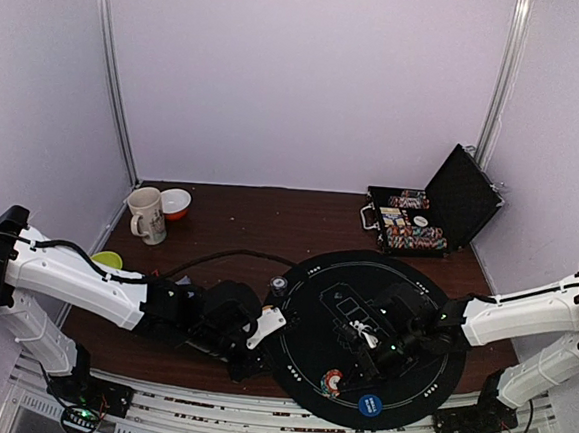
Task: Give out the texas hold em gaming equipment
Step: Place the poker chips pile on the poker chips pile, then adjust the poker chips pile in the small blind area.
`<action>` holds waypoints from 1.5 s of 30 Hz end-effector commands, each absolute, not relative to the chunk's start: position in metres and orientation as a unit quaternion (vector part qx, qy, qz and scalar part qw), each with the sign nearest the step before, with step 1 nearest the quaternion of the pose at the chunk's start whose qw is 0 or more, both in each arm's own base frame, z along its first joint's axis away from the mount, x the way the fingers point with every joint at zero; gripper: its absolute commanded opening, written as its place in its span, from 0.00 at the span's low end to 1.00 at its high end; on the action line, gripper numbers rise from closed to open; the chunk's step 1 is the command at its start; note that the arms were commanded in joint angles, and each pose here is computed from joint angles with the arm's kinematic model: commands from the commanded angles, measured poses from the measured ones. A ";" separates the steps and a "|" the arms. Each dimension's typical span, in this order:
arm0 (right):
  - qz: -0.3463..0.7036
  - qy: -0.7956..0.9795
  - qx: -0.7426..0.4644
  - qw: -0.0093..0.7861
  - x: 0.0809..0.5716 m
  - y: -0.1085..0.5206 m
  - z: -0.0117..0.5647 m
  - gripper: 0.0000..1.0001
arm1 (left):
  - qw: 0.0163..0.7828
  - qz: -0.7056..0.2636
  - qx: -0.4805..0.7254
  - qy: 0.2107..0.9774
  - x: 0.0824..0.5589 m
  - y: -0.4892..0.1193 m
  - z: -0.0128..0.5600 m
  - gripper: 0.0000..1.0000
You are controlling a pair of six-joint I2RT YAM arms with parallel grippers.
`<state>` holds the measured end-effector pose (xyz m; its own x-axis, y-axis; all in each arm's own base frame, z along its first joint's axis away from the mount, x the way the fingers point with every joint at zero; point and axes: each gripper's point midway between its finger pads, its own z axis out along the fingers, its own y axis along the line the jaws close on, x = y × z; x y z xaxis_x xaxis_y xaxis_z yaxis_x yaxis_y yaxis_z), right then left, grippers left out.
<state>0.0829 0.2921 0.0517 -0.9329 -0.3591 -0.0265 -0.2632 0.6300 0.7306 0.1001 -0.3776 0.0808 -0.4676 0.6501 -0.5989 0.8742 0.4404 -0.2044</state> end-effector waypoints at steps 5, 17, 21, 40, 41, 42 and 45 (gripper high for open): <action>-0.389 -0.902 0.176 0.068 0.084 0.293 0.049 0.00 | 0.234 -0.259 0.469 0.812 0.101 -0.383 0.090 0.24; -0.324 -0.927 0.178 0.057 0.094 0.277 0.038 0.18 | 0.230 -0.256 0.470 0.813 0.100 -0.381 0.087 0.24; -0.322 -0.928 0.182 0.050 0.098 0.279 0.042 0.24 | 0.231 -0.256 0.470 0.813 0.100 -0.380 0.087 0.24; -0.046 -0.912 0.390 -0.118 0.128 0.264 0.095 1.00 | 0.265 -0.230 0.440 0.826 0.121 -0.350 0.107 0.30; -0.035 -0.893 0.423 -0.149 0.133 0.270 0.102 1.00 | 0.270 -0.232 0.426 0.832 0.127 -0.343 0.113 0.32; -0.036 -0.868 0.462 -0.179 0.136 0.279 0.111 1.00 | 0.276 -0.234 0.412 0.836 0.133 -0.335 0.120 0.34; -0.107 -0.768 0.585 -0.237 0.124 0.309 0.137 1.00 | 0.302 -0.233 0.370 0.847 0.154 -0.311 0.143 0.48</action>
